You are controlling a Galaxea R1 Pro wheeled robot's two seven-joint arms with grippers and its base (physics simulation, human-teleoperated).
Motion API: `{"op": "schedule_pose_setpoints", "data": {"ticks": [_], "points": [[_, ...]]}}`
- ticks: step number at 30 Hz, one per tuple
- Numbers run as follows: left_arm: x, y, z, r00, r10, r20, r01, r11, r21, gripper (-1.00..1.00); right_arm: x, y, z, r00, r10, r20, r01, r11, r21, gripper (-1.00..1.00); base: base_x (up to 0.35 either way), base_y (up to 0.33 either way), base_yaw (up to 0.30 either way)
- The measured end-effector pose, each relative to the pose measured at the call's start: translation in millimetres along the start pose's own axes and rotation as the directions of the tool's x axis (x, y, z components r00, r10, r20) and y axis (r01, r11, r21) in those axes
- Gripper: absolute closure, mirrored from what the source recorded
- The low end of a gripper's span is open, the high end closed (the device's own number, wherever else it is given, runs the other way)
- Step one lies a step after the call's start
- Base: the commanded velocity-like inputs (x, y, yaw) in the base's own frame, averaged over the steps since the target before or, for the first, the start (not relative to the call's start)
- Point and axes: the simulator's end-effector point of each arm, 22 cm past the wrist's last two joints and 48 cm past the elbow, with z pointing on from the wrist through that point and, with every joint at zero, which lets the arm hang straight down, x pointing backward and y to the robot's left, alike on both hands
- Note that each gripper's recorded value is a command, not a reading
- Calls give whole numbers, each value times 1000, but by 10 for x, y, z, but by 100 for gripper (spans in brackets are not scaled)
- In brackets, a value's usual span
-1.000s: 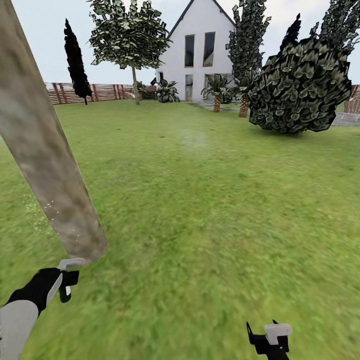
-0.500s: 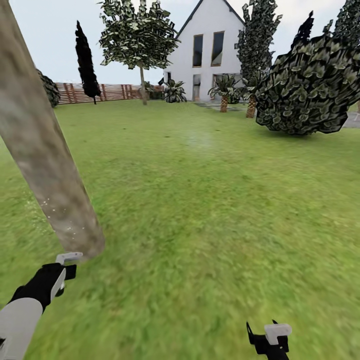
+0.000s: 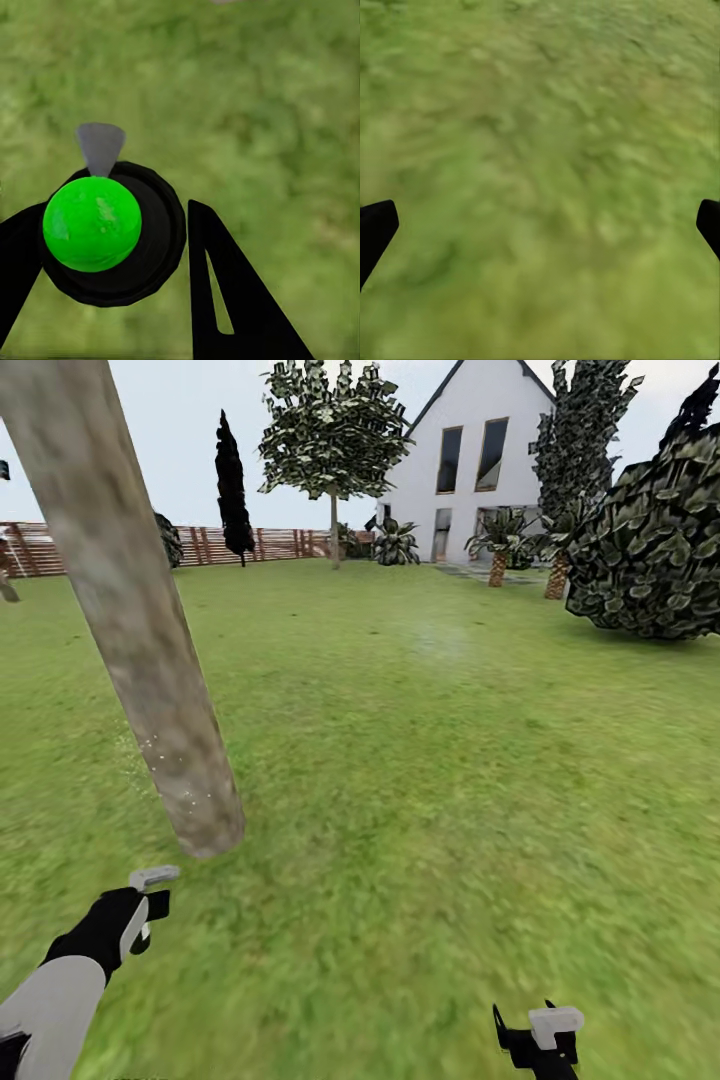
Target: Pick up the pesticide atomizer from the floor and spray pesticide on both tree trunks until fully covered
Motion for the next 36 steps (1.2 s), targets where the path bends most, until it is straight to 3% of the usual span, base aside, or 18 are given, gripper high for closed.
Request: {"op": "schedule_pose_setpoints", "data": {"ticks": [18,30,36], "points": [[24,-130,-10,1000,3,-2,-3,1000,16,100,-5,-3,2,1000,0,1,0,1000,1,-100,235,-158,102],[29,-174,-12,1000,2,-2,-2,1000,22,100,-3,-2,3,1000,-1,1,1,1000,0,-100,60,-106,270],[25,-178,-14,1000,2,-1,-2,1000,23,100,-5,-5,2,1000,0,1,0,1000,1,-100,100,-231,33]]}}
